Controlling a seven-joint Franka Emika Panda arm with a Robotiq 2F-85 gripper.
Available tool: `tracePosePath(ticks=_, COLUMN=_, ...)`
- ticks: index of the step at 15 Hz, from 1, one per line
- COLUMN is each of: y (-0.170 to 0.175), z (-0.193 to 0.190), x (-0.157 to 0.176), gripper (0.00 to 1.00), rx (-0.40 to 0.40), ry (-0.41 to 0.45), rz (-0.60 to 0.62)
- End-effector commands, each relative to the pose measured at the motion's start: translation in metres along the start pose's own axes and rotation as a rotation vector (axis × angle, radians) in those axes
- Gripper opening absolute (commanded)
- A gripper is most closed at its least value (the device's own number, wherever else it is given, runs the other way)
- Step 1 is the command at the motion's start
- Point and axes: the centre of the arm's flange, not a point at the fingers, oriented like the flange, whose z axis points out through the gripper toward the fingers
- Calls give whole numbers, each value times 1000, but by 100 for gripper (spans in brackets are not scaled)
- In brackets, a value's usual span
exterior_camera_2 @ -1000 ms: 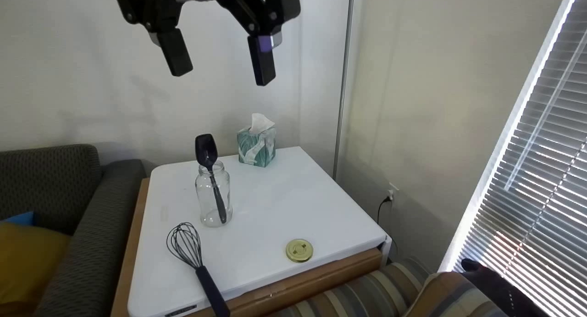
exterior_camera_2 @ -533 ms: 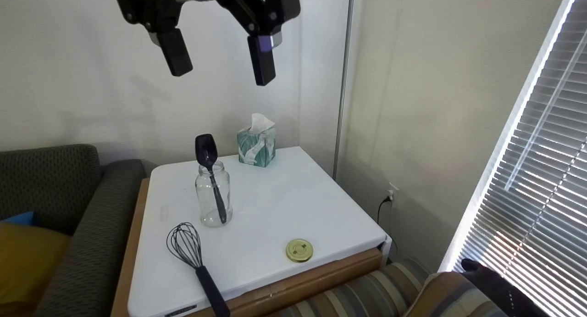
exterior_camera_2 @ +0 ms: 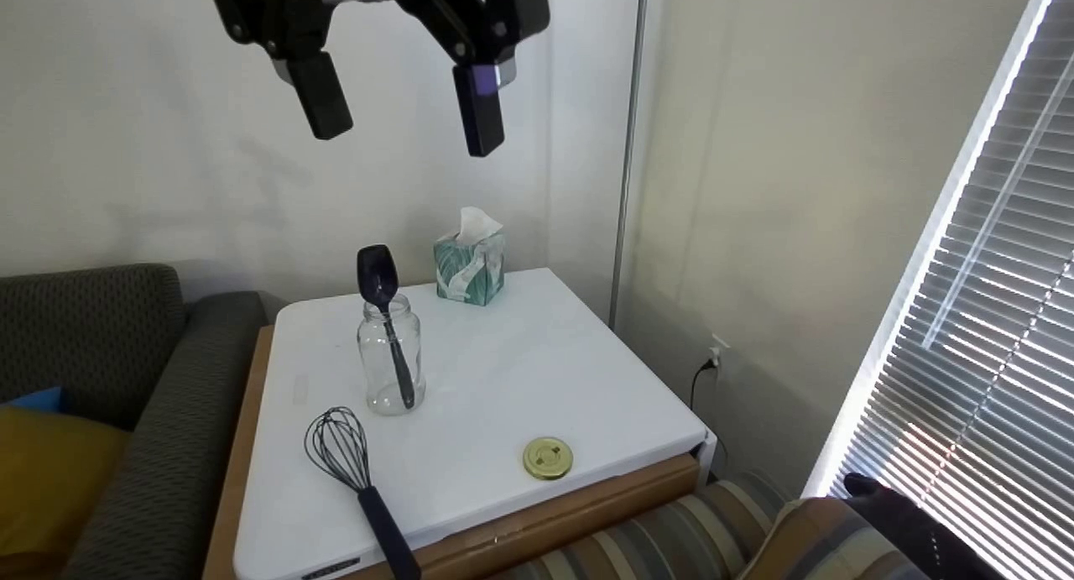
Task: Move the whisk to the right, remove the spoon from the cup and put it beside the whisk
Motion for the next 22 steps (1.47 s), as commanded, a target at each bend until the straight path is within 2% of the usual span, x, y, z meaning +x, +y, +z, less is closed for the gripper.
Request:
tracePosePath(ticks=1, y=0, z=0, x=0, gripper=100, rx=0, ry=0, rz=0)
tracePosePath(ticks=16, y=-2, z=1, x=2, gripper=100, rx=3, ry=5, rz=-7)
tracePosePath(ticks=22, y=-27, z=35, x=27, gripper=100, rx=47, ry=36, rz=-45)
